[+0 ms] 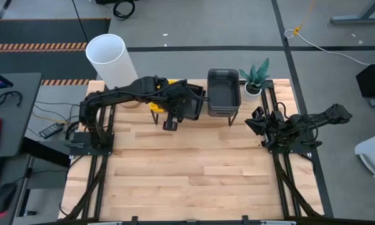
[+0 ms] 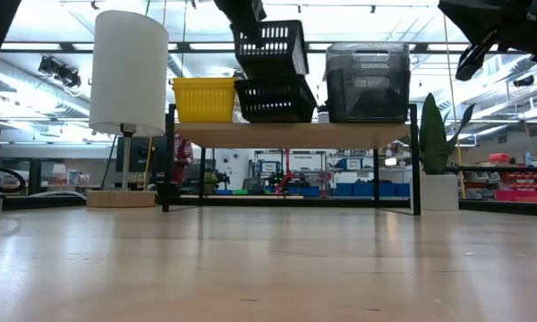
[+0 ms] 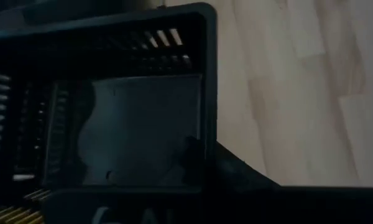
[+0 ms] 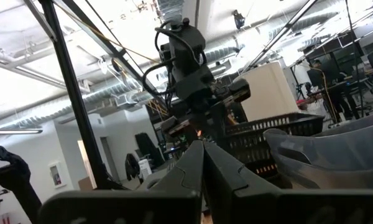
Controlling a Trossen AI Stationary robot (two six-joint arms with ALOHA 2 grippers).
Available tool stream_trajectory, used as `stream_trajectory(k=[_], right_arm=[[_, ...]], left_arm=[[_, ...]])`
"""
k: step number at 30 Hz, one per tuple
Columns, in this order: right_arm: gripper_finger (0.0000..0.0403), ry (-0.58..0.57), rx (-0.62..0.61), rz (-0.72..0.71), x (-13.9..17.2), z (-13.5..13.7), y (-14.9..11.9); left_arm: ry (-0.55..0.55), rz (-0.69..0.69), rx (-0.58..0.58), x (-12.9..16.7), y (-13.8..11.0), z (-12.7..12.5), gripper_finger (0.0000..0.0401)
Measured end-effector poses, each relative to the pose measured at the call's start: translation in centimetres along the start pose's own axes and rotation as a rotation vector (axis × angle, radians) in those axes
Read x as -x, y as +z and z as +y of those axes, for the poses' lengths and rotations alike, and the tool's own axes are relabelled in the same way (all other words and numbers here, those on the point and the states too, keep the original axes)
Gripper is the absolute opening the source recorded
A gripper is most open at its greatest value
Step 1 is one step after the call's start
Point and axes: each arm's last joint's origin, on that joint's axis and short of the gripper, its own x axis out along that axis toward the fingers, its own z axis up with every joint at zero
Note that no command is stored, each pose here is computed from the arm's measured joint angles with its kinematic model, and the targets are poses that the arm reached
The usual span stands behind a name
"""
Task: Stack baskets on shelf by color
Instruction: Stack the black bin on top of the black bin on the shelf
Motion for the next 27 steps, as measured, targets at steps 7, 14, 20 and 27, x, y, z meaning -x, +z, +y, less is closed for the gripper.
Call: stream_trajectory(k=[7,14,20,27], right_arm=[[0.0016,0.000,0.000,0.000,0.0,0.0,0.0],[0.0016,0.000,0.000,0.000,0.0,0.0,0.0],[0.0016,0.000,0.000,0.000,0.0,0.0,0.0],[0.0016,-0.001,0.000,-0.001,0.0,0.0,0.0]], left_arm=[[-0.007,0.002,-0.032,-0.8,0.2,0.3,0.0007],[0.003,0.000,-0.020,-1.8,0.3,1.1,0.0008],[-0.038,0.022,-0.005,-3.7,0.5,1.4,0.0008],[-0.037,0.037,0.001,-4.8,0.7,1.5,0.0018]])
